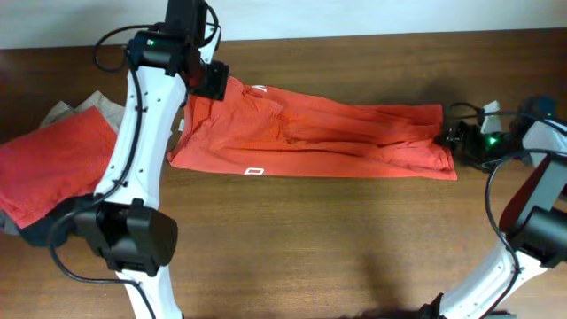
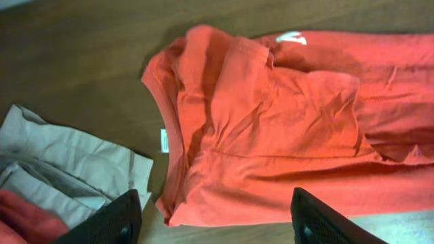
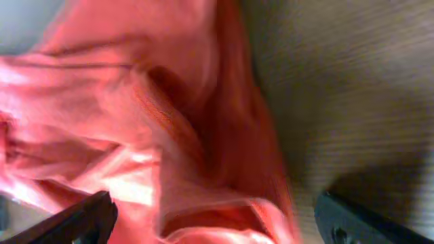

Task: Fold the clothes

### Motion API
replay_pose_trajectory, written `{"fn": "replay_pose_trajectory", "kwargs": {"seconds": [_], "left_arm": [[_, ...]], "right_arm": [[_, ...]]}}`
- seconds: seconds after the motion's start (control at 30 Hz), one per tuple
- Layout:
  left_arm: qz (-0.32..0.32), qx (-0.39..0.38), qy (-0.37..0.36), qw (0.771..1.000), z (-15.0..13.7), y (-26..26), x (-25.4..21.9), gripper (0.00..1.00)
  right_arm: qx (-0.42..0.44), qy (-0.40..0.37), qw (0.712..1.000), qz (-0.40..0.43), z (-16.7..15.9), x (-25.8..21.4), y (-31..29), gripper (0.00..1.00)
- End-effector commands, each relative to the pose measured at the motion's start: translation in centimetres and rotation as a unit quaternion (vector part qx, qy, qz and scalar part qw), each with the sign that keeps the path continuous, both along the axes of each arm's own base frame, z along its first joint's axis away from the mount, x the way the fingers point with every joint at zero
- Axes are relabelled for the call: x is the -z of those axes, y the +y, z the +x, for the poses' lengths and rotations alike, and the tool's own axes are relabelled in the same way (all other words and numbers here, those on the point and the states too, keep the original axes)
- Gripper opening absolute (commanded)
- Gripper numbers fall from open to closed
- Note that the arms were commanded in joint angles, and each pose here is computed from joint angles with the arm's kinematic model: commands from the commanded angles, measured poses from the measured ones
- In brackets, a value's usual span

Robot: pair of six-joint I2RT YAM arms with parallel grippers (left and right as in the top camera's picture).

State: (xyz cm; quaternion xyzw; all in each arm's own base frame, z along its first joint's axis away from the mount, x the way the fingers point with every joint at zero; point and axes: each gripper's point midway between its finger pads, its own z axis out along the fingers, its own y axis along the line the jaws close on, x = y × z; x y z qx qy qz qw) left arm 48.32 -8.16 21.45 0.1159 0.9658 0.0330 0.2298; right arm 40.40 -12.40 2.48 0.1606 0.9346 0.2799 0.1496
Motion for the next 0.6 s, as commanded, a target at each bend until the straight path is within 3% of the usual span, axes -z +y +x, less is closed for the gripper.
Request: {"fn": "replay_pose_trajectory", "kwargs": {"seconds": [0.0,0.23,0.37,0.57], "left_arm": [[0.001,0.004,-0.004,1.000,-0.2,0.1,-0.6,0.70],[0.002,0.004,-0.001,1.000,-0.3,0.1,-0.5,0.70],[0.003,0.004,0.004,1.000,-0.5,0.1,-0.4,0.70],[0.006,0.004,0.022,1.000,-1.3,0.3,0.0,0.69]], "right_arm": [[-0.044,-0.008,0.999,0.025,0.3,1.9,2.0,0.98],[-0.072,-0.016,0.997,0.036,1.4,3.2,4.4,0.97],[-0.034,0.007,0.999,0.006,2.5,3.9,4.0,0.96],[-0.012,0.012,1.000,-0.002,3.0,4.1,3.6,0.71]]}}
